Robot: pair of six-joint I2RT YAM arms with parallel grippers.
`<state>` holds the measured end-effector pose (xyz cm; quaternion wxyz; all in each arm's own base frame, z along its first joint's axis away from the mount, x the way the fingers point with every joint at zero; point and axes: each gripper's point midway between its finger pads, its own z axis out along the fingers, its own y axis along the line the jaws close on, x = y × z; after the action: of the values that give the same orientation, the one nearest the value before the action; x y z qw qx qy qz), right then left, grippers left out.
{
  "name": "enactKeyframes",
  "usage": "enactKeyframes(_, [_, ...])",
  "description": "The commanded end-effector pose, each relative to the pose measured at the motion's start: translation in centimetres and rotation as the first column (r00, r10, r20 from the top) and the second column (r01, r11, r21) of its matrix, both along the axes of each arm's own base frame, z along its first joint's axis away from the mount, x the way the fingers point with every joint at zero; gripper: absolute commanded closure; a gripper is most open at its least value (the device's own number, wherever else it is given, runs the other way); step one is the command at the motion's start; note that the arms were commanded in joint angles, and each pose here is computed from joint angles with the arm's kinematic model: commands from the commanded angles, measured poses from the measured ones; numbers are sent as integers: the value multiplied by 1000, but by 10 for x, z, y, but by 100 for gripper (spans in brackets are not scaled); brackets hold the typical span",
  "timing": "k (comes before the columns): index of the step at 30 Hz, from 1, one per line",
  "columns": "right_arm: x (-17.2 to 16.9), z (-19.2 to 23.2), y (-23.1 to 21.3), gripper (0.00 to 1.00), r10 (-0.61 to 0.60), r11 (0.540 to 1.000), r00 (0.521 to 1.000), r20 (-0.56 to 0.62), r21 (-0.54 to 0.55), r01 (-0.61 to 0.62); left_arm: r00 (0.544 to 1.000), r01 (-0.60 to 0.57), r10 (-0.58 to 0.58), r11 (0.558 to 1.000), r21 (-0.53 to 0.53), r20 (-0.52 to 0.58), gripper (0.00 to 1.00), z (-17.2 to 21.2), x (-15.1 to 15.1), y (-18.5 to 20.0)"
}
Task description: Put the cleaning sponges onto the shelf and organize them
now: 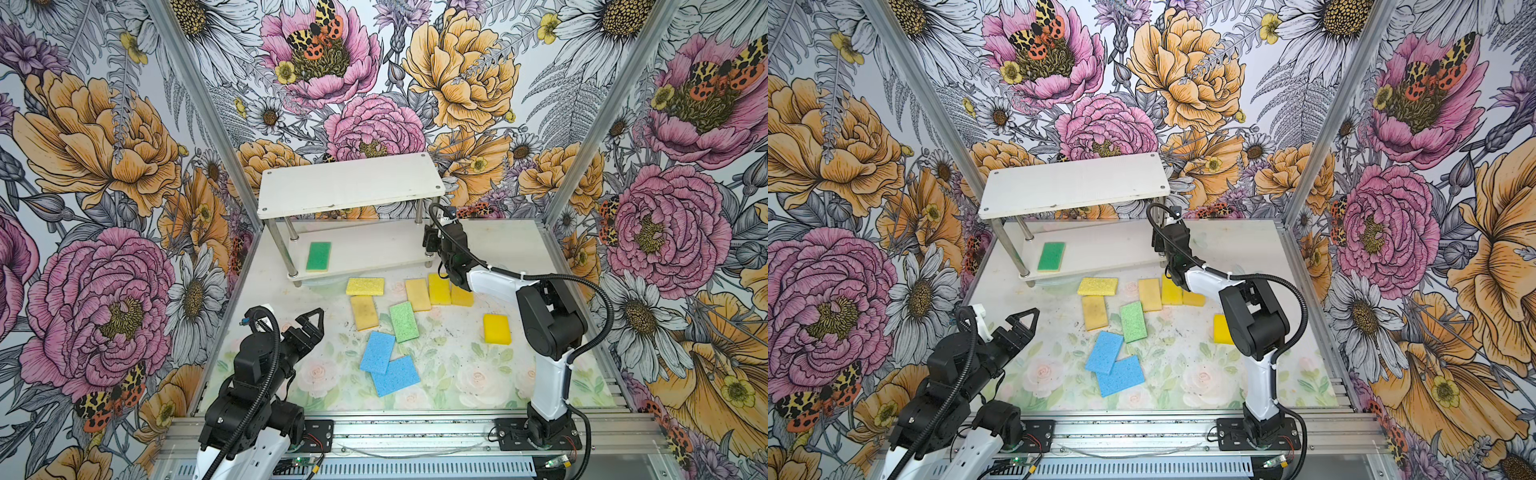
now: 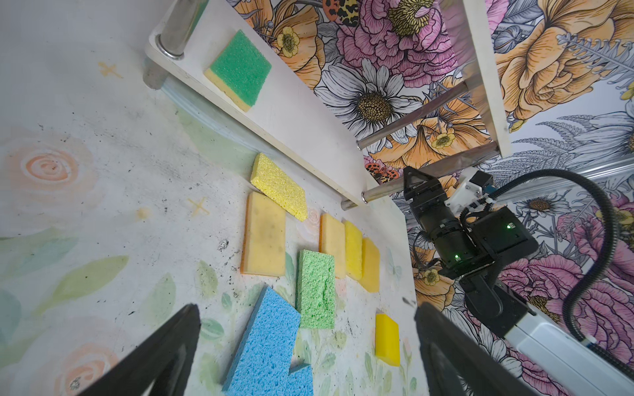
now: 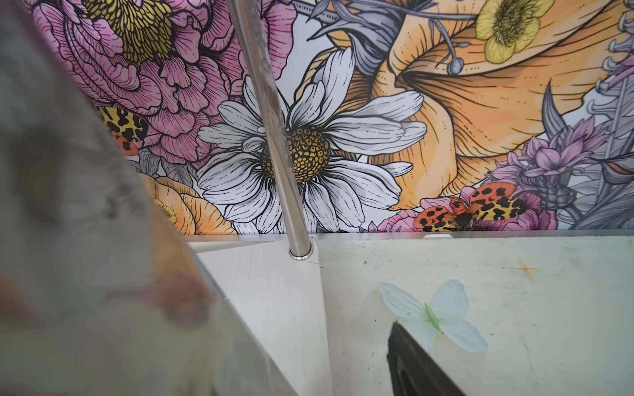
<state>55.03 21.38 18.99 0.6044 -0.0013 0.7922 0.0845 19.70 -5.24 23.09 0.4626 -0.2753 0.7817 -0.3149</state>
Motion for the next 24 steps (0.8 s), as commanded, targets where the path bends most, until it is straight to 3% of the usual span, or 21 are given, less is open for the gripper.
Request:
enactKeyframes(1, [10,2,4,29,-37,999,999,22,4,37,1000,28,-28,1000,1,-4,1,-5,2,-4])
enactKeyframes(11, [18,-4,-6,27,-236,963,967,93,-113,246,1000,31,-31,1000,0,-6,1,-2,5,-1])
enactKeyframes(24, [-14,9,-44,26,-309,931,946,92,-173,321,1000,-4,4,1000,26,-13,1,-2,8,9])
